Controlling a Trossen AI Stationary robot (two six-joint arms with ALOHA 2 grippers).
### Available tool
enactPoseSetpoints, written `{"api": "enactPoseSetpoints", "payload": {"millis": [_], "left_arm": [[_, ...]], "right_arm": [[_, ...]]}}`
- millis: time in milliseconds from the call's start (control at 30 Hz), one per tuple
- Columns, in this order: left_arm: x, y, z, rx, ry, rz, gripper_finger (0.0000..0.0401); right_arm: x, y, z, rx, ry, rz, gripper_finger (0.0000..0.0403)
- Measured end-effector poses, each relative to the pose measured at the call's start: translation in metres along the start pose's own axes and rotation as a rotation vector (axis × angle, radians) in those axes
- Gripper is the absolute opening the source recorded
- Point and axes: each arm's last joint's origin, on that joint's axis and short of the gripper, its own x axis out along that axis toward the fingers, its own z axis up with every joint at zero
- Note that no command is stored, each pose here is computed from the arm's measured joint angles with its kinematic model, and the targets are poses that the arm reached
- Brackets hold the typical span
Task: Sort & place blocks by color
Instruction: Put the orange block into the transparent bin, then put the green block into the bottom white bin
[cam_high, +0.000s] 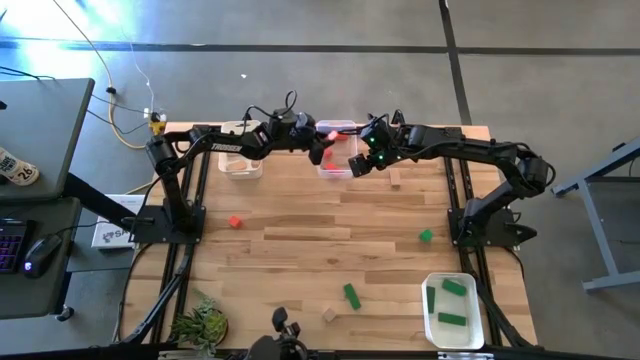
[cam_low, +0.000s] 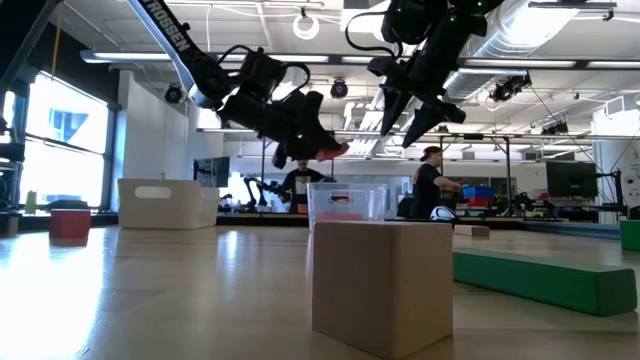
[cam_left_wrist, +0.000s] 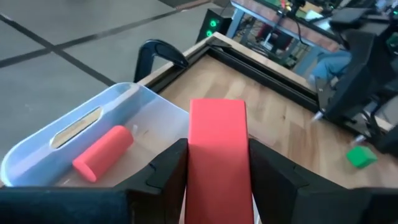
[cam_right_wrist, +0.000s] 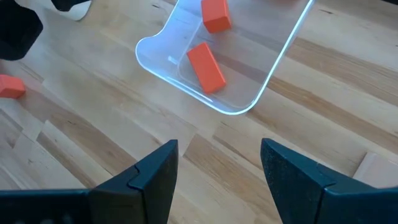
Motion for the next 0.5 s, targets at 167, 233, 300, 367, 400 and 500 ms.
{"api": "enactPoseSetpoints", "payload": {"millis": [167, 233, 300, 367, 400, 500], "left_arm": [[0.0, -0.0004, -0.0003, -0.063, 0.007, -0.017, 0.0157], [0.0, -0.0012, -0.0005, -0.093, 0.013, -0.038, 0.0171], [0.0002, -0.0019, -0.0007, -0.092, 0.015, -0.043, 0.0185], [0.0002, -0.0018, -0.0006, -0.09, 0.014, -0.041, 0.0198], [0.0001, -0.0017, -0.0006, -0.092, 0.014, -0.041, 0.0202], [-0.0013, 0.0015, 0.0007, -0.118, 0.013, -0.043, 0.0207]], "right_arm": [[0.0001, 0.0, 0.0, 0.0, 0.0, 0.0, 0.0213], [0.0, 0.0, 0.0, 0.0, 0.001, 0.001, 0.0213], [0.0001, 0.0, 0.0, -0.001, 0.001, 0.001, 0.0213], [0.0001, 0.0001, -0.0004, -0.008, 0.008, 0.006, 0.0213], [0.0, 0.0001, -0.0009, -0.011, 0.018, 0.012, 0.0213], [0.0, -0.0014, -0.0042, -0.015, 0.066, 0.014, 0.0213]]}}
